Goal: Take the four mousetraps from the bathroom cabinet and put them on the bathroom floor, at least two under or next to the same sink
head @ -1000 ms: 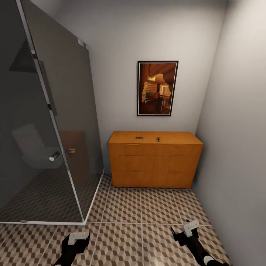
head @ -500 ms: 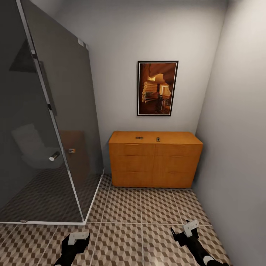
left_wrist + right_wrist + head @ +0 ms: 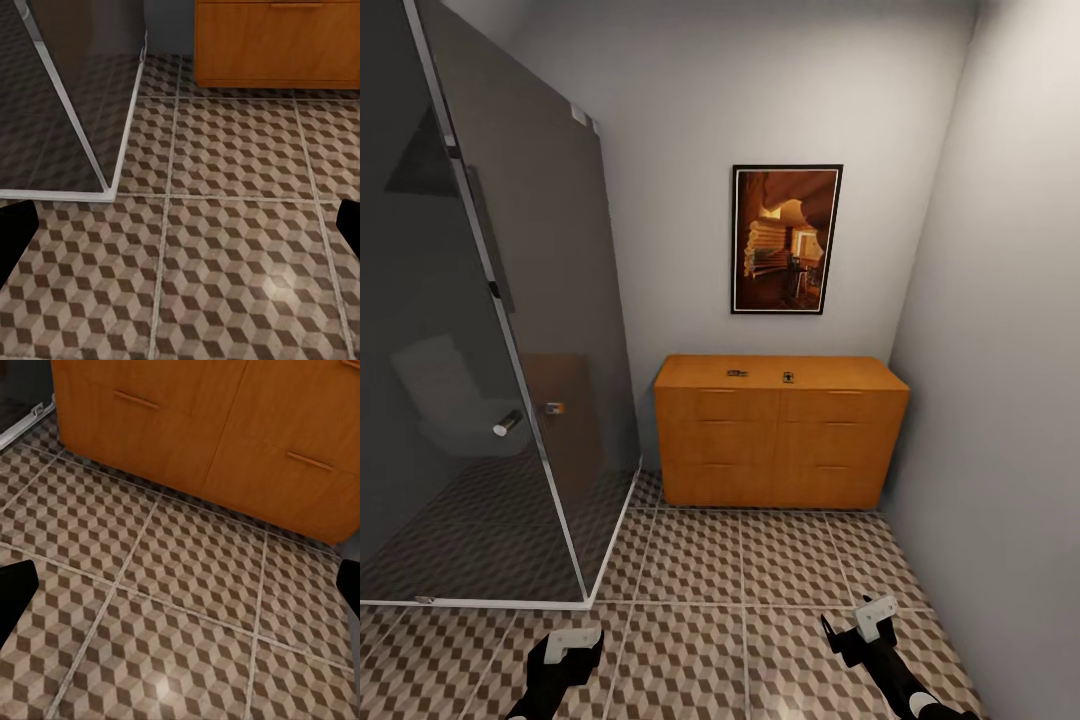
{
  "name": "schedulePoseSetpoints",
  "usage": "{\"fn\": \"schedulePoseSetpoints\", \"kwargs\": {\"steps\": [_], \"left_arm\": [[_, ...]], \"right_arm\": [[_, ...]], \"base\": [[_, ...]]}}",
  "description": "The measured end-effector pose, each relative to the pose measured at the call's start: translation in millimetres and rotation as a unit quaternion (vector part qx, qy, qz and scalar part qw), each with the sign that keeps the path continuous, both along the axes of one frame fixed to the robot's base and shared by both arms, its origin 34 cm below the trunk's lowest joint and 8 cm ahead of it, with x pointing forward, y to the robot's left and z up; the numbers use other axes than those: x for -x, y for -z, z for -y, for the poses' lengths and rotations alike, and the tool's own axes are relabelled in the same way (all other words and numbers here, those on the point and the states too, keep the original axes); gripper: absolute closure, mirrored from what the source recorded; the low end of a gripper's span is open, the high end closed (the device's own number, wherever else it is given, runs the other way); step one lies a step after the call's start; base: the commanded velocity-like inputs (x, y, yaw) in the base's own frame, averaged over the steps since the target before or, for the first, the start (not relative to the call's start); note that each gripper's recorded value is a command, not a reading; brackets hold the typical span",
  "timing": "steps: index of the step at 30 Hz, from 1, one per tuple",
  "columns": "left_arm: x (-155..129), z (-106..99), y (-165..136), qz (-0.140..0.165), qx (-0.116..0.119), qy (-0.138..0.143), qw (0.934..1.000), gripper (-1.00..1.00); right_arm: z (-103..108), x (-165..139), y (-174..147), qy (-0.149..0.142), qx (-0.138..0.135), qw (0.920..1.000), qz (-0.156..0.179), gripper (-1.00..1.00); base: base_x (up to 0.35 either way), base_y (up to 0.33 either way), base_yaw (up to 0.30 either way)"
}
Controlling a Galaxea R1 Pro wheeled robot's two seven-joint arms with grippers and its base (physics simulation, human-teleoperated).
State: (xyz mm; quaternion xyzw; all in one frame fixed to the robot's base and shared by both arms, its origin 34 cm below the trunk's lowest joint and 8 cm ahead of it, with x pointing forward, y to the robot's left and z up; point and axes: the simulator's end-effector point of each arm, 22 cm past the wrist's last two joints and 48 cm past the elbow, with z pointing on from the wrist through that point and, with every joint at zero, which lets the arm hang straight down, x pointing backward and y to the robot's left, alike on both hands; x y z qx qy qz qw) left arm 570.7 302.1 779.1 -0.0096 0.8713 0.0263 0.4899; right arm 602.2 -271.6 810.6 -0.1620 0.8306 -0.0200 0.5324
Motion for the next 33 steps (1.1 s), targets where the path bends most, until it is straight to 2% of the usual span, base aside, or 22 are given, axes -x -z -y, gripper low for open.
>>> {"fn": "schedulePoseSetpoints", "kwargs": {"steps": [33], "left_arm": [[-0.1, 0.2, 0.0, 0.0, 0.0, 0.0, 1.0, -1.0]], "right_arm": [[-8.7, 0.1, 0.5, -0.003, -0.005, 1.0, -0.001, -1.0]], "base": [[0.0, 0.0, 0.0]]}}
